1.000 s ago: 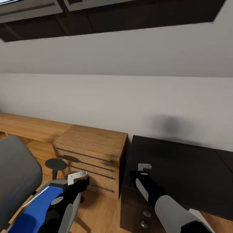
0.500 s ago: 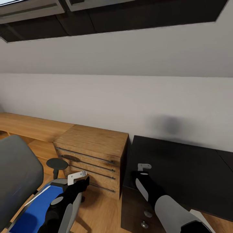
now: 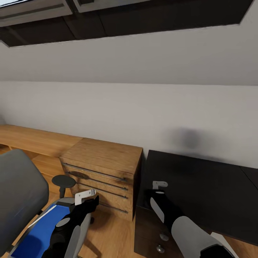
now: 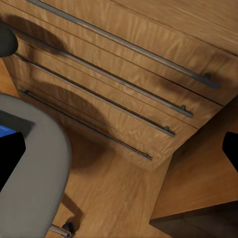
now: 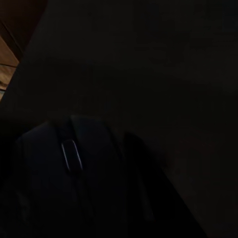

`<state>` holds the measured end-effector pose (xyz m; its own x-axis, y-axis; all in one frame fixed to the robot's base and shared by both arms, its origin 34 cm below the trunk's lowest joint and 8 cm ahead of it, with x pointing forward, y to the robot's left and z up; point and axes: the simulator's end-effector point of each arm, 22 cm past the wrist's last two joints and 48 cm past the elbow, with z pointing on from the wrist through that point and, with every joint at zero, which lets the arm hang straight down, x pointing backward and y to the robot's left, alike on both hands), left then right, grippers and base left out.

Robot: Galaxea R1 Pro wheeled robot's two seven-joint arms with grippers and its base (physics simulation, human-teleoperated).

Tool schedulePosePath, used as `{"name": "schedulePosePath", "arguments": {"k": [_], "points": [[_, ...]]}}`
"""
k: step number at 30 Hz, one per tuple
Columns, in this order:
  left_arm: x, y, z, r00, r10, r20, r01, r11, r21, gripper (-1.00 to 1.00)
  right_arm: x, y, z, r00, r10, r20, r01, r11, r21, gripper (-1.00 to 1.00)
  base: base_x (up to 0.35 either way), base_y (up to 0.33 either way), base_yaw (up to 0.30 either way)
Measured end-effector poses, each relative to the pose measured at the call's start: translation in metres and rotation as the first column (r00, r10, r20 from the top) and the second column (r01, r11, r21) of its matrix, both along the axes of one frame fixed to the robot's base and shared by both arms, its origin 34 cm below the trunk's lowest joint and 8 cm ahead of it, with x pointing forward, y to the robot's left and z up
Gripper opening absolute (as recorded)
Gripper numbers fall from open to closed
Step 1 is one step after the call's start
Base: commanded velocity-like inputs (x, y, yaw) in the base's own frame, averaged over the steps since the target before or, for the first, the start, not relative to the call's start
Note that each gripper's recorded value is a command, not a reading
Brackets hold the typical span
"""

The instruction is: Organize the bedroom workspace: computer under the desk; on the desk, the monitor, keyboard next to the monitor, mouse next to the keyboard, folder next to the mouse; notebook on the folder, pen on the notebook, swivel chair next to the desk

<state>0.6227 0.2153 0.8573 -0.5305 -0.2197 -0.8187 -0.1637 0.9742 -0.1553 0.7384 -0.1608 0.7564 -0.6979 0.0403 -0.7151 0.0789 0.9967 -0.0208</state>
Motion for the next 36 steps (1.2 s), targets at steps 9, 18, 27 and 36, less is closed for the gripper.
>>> {"name": "schedulePosePath", "arguments": {"k": [9,18,27,36], "points": [[0.0,0.0,0.0,1.0,0.0,0.0,0.0,1.0,0.0,1.0,0.0,-0.001,0.0,1.0,-0.004,0.0,0.004,1.0,-0.005,1.0,0.0,0.0,0.0],[0.0,0.0,0.012,1.0,0.0,0.0,0.0,1.0,0.0,1.0,0.0,-0.001,0.012,1.0,-0.002,0.0,0.002,1.0,-0.002,1.0,0.0,0.0,0.0],[-0.001,0.0,0.024,1.0,0.0,0.0,0.0,1.0,0.0,1.0,-0.001,0.0,0.025,1.0,-0.002,0.003,0.002,1.0,-0.001,1.0,0.0,0.0,0.0],[-0.004,0.0,0.028,1.0,-0.001,-0.014,0.001,1.0,0.003,1.0,0.036,0.013,0.122,0.981,-0.002,0.193,-0.008,0.999,0.053,1.0,0.0,0.0,0.0]]}}
